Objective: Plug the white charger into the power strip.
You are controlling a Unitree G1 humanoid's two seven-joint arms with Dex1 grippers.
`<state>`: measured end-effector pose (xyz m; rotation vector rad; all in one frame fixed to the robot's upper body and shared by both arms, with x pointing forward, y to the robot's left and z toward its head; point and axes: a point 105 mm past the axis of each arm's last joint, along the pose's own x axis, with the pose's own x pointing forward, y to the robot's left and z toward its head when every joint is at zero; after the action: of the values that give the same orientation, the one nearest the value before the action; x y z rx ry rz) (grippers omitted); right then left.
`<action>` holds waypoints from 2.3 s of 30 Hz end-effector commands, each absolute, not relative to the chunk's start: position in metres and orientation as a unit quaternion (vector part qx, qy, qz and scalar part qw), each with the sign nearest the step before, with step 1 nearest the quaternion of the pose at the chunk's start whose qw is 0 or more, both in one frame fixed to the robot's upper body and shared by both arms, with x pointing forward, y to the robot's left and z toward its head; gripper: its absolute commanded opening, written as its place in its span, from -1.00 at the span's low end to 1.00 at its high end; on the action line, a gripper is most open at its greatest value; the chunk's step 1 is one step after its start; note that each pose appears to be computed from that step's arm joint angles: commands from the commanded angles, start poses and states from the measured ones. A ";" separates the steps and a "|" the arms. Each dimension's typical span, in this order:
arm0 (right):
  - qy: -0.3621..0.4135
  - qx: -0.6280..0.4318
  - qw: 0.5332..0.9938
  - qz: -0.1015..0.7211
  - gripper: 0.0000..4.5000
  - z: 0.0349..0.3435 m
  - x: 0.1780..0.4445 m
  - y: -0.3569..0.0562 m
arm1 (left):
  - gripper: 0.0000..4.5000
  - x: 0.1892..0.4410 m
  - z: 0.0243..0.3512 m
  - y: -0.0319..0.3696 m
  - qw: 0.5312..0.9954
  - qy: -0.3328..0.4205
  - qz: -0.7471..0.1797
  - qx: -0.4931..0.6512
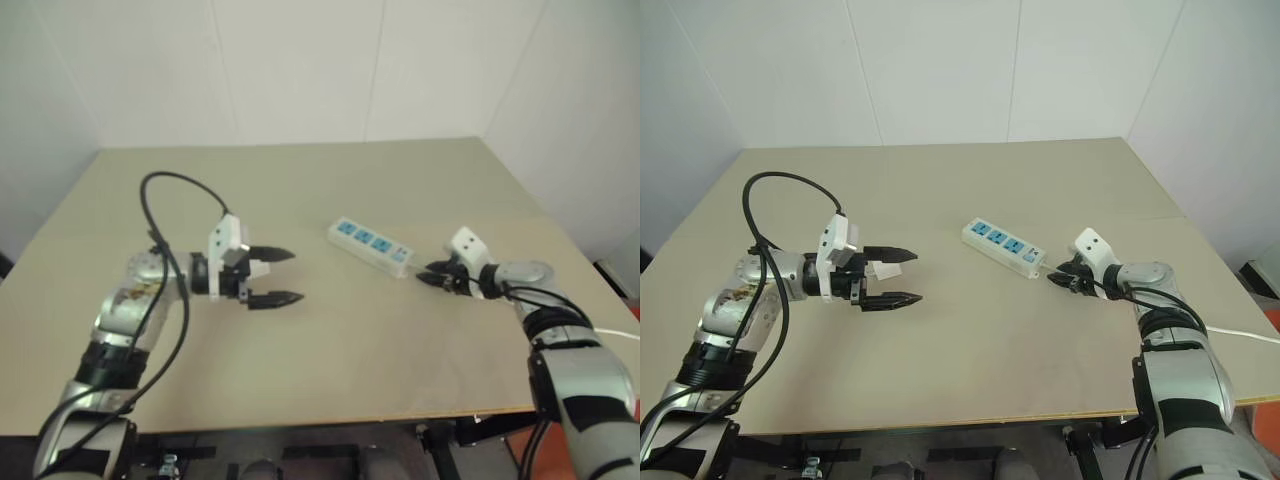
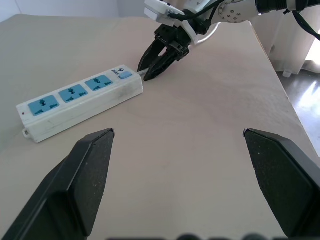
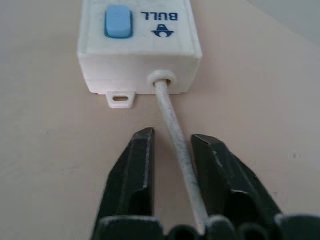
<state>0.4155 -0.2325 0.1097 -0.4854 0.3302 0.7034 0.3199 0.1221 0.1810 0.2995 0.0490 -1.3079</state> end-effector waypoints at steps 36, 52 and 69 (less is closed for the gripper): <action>0.067 -0.257 0.848 0.458 0.17 0.121 0.314 -0.208 | 1.00 0.322 0.177 0.119 0.768 0.041 -0.616 0.173; -0.083 -0.152 0.900 0.400 0.98 0.143 0.308 -0.201 | 1.00 0.325 0.178 0.125 0.775 0.037 -0.608 0.171; -0.063 -0.123 0.891 0.432 0.98 0.113 0.333 -0.172 | 1.00 0.322 0.178 0.130 0.776 0.035 -0.605 0.173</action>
<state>0.3293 -0.1725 0.1024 -0.2341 -0.0811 0.8968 0.3241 0.1287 0.1643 0.3473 0.1411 -1.3073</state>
